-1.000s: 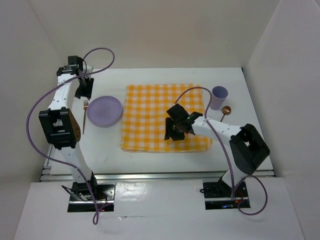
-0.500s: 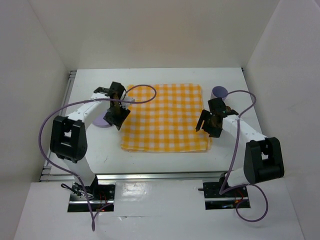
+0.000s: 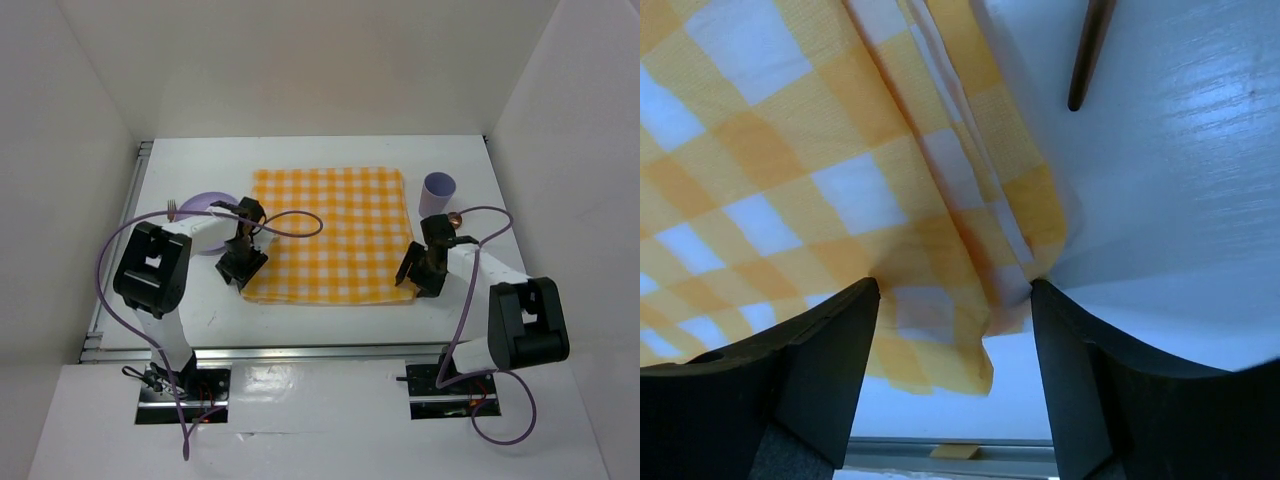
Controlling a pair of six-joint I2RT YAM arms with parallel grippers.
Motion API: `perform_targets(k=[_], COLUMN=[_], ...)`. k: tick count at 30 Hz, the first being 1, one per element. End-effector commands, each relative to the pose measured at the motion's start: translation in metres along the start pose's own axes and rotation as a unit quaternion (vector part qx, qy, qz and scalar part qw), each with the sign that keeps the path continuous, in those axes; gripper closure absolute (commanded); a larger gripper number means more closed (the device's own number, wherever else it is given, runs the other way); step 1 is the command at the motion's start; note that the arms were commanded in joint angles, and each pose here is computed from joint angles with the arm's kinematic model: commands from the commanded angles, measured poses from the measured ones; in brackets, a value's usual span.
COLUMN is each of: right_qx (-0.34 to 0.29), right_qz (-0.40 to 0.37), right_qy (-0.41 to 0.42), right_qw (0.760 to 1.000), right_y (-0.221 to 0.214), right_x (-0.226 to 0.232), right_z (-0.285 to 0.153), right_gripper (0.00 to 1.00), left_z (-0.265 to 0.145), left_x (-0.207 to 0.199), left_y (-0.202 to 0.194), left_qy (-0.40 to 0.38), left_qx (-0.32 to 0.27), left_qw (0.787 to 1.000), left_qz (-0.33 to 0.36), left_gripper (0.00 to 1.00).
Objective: Set the dinner table for one person
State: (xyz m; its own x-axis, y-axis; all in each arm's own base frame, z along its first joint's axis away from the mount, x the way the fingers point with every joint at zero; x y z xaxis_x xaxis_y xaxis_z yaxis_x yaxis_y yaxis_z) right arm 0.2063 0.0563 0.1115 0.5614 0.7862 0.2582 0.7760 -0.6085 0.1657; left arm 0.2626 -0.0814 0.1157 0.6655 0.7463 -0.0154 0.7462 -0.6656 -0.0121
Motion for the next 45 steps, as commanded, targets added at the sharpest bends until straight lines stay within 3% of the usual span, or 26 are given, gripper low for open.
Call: perform_targets(k=[1, 3, 4, 8, 11, 16, 17, 20, 23, 26, 28, 33, 35, 39, 45], right_qx=[-0.009, -0.015, -0.009, -0.001, 0.009, 0.009, 0.005, -0.001, -0.004, -0.007, -0.014, -0.021, -0.021, -0.025, -0.032], right_qz=[0.021, 0.032, 0.043, 0.064, 0.065, 0.065, 0.065, 0.06, 0.056, 0.05, 0.049, 0.043, 0.039, 0.034, 0.034], right_qy=[0.02, 0.032, 0.034, 0.034, 0.03, 0.03, 0.027, 0.028, 0.024, 0.027, 0.034, 0.041, 0.041, 0.038, 0.038], right_qw=[1.0, 0.999, 0.998, 0.997, 0.997, 0.997, 0.998, 0.998, 0.998, 0.998, 0.998, 0.998, 0.998, 0.998, 0.998], right_y=[0.0, -0.003, -0.008, -0.015, -0.018, -0.018, -0.018, -0.016, -0.015, -0.014, -0.012, -0.007, -0.007, -0.006, -0.004], right_x=[0.002, 0.001, -0.002, -0.006, -0.008, -0.009, -0.009, -0.009, -0.009, -0.008, -0.005, -0.001, -0.001, -0.001, 0.0], right_z=[-0.002, -0.003, -0.001, 0.004, 0.007, 0.005, 0.005, 0.002, -0.001, -0.004, -0.007, -0.011, -0.011, -0.012, -0.016], right_gripper=[0.3, 0.4, 0.55, 0.82, 0.84, 0.84, 0.84, 0.84, 0.84, 0.82, 0.79, 0.79, 0.79, 0.79, 0.79], left_z=[0.01, 0.013, 0.015, 0.013, 0.01, 0.004, 0.003, 0.007, -0.001, -0.018, -0.043, -0.095, -0.095, -0.053, -0.012], left_x=[-0.002, -0.003, -0.006, -0.012, -0.016, -0.022, -0.025, -0.026, -0.026, -0.015, -0.001, -0.011, -0.019, -0.017, -0.007], left_y=[-0.007, -0.008, -0.011, -0.018, -0.016, -0.017, -0.019, -0.022, -0.027, -0.027, -0.025, -0.008, -0.003, -0.001, 0.002], left_qy=[-0.006, -0.007, -0.009, -0.013, -0.024, -0.058, -0.058, -0.064, -0.057, -0.013, 0.016, -0.053, -0.054, -0.039, -0.005], left_qx=[0.01, 0.011, 0.018, 0.014, 0.002, -0.012, -0.012, 0.001, 0.006, -0.006, -0.034, -0.168, -0.171, -0.088, -0.023], left_qw=[1.0, 1.0, 1.0, 0.999, 0.999, 0.997, 0.997, 0.997, 0.997, 0.999, 0.999, 0.984, 0.982, 0.995, 0.999], left_qz=[0.015, 0.015, 0.019, 0.028, 0.033, 0.042, 0.046, 0.045, 0.057, 0.05, 0.029, 0.039, 0.053, 0.041, 0.023], left_gripper=[0.44, 0.44, 0.44, 0.46, 0.46, 0.72, 0.86, 0.99, 0.99, 0.94, 0.77, 0.32, 0.19, 0.17, 0.25])
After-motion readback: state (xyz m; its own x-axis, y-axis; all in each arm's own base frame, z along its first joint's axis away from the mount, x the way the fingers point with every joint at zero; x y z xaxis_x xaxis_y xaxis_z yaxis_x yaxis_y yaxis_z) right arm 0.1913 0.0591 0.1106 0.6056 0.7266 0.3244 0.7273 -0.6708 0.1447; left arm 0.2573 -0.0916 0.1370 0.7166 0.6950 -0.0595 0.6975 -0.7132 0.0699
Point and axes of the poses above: each gripper's point midway between its finger pads, its own z axis out along the fingers, its own x axis along the line the jaws close on, y = z × x, the point moved 10 cm from there along -z, back along the fingers, and after that the axes turned 9 degrees about z, right-handed, at the moved point
